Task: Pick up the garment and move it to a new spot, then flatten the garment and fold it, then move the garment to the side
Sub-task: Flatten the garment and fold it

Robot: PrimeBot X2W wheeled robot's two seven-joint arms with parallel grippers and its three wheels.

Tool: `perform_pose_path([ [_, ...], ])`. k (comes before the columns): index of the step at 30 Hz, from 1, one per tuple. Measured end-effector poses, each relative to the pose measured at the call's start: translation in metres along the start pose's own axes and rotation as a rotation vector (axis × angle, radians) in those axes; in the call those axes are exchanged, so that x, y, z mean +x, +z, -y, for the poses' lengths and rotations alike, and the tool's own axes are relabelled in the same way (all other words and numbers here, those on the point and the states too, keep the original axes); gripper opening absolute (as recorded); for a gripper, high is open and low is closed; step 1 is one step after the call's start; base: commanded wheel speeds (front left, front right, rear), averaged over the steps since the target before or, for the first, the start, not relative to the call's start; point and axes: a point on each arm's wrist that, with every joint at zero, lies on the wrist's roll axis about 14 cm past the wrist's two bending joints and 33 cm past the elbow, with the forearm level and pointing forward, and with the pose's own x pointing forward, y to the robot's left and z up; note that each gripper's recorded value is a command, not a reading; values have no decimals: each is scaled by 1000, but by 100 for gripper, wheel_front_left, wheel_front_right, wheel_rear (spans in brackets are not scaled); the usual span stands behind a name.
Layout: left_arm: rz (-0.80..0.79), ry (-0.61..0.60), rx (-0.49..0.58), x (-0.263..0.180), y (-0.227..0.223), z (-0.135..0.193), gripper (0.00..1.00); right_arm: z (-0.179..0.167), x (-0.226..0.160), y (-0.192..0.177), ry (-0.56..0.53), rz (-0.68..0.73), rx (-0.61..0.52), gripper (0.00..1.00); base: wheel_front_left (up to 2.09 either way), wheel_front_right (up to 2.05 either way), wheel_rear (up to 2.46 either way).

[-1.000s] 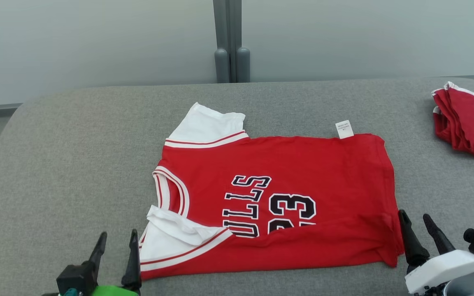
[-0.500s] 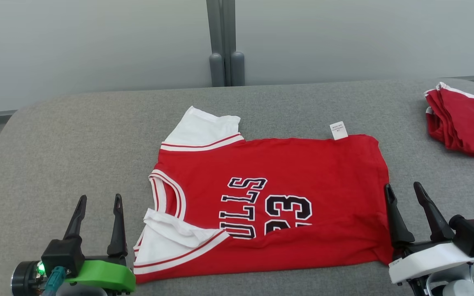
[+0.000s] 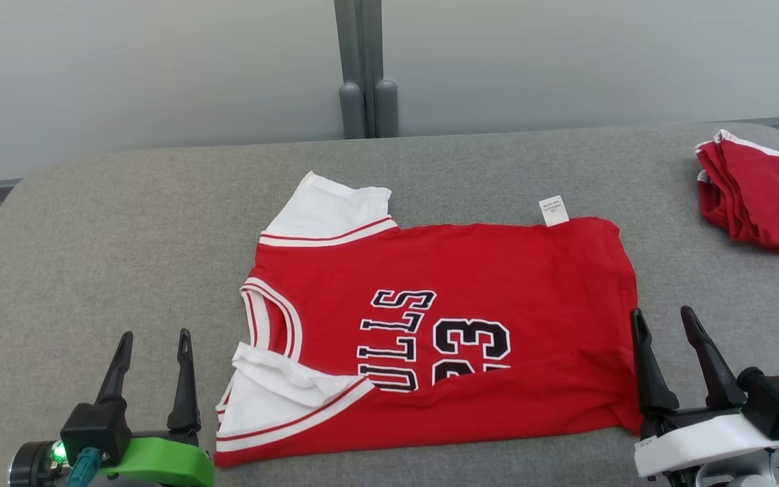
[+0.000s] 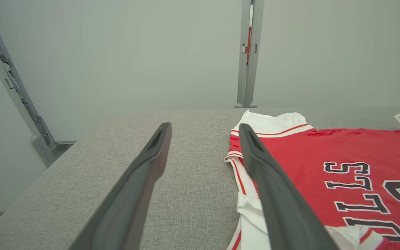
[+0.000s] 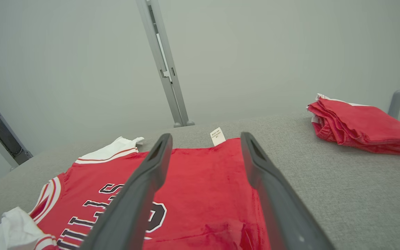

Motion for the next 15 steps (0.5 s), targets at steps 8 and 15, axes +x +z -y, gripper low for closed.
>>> perform_pose_path([
  [8, -15, 6, 2, -4, -5, -3, 100, -1, -1, -1, -2, -1, 4, 100, 0, 0, 0],
  [15, -28, -3, 3, -3, -9, -2, 100, 2, -2, -2, -11, -6, 2, 100, 0, 0, 0],
])
